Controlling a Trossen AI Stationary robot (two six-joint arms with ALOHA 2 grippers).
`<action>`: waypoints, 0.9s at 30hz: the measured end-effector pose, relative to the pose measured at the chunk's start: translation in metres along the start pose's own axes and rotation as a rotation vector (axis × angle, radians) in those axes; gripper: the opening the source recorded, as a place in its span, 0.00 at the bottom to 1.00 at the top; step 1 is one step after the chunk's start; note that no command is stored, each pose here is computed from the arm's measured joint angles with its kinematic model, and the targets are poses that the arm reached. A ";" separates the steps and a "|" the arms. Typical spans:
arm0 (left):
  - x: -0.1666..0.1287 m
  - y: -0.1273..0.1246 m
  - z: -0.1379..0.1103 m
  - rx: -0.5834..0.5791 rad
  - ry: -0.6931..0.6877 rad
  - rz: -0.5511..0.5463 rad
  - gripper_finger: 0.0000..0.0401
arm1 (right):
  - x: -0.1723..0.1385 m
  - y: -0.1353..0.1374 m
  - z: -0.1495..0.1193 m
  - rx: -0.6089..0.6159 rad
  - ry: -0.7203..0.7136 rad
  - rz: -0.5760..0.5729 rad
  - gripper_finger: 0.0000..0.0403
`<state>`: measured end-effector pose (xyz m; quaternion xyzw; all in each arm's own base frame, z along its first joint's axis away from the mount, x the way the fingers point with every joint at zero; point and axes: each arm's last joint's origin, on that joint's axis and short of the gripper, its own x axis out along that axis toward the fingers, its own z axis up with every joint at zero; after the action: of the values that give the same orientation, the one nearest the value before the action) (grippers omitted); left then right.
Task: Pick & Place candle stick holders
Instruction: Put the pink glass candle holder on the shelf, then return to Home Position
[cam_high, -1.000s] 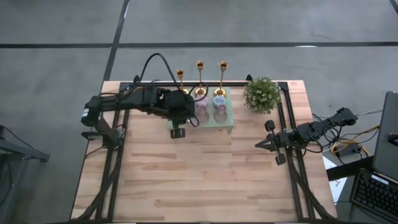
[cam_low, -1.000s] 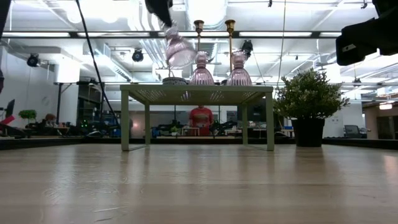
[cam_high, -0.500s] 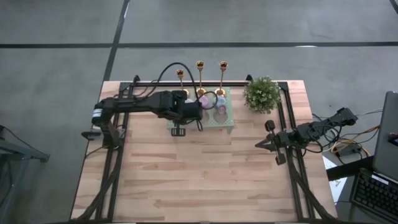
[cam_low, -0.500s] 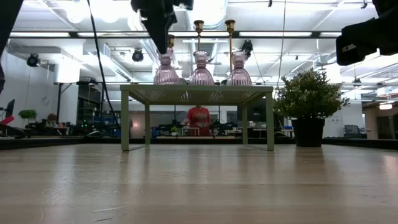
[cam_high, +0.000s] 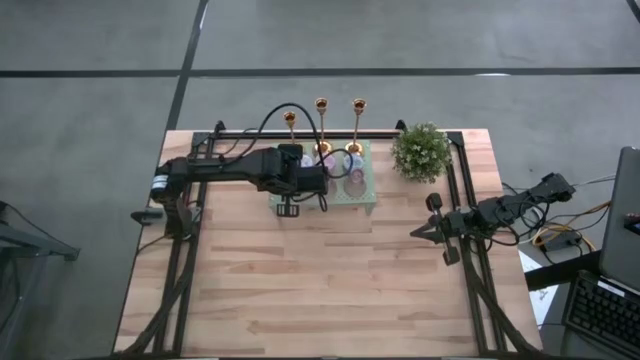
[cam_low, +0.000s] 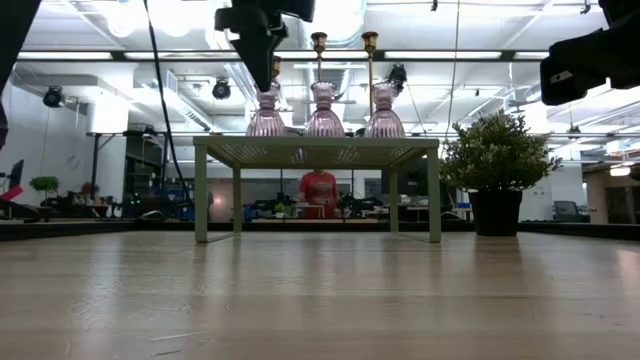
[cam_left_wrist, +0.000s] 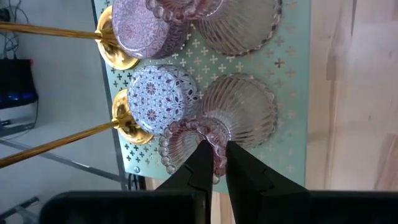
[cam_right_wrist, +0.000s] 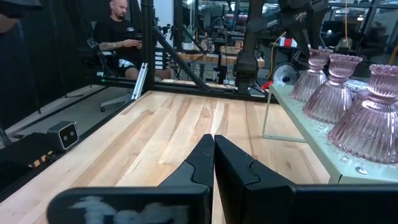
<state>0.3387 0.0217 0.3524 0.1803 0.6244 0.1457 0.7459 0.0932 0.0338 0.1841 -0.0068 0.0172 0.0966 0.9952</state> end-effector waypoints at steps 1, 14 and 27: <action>0.000 0.000 0.000 0.000 0.000 0.000 0.08 | 0.000 0.000 0.000 0.000 0.000 0.000 0.02; 0.001 -0.001 0.001 -0.051 -0.004 -0.023 0.23 | 0.000 0.000 0.000 0.001 0.000 0.000 0.02; -0.024 0.010 -0.009 -0.140 -0.079 -0.005 0.40 | 0.000 0.000 0.000 0.001 0.000 0.000 0.02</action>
<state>0.3253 0.0205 0.3762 0.1318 0.5834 0.1801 0.7809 0.0932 0.0339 0.1841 -0.0065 0.0173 0.0967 0.9951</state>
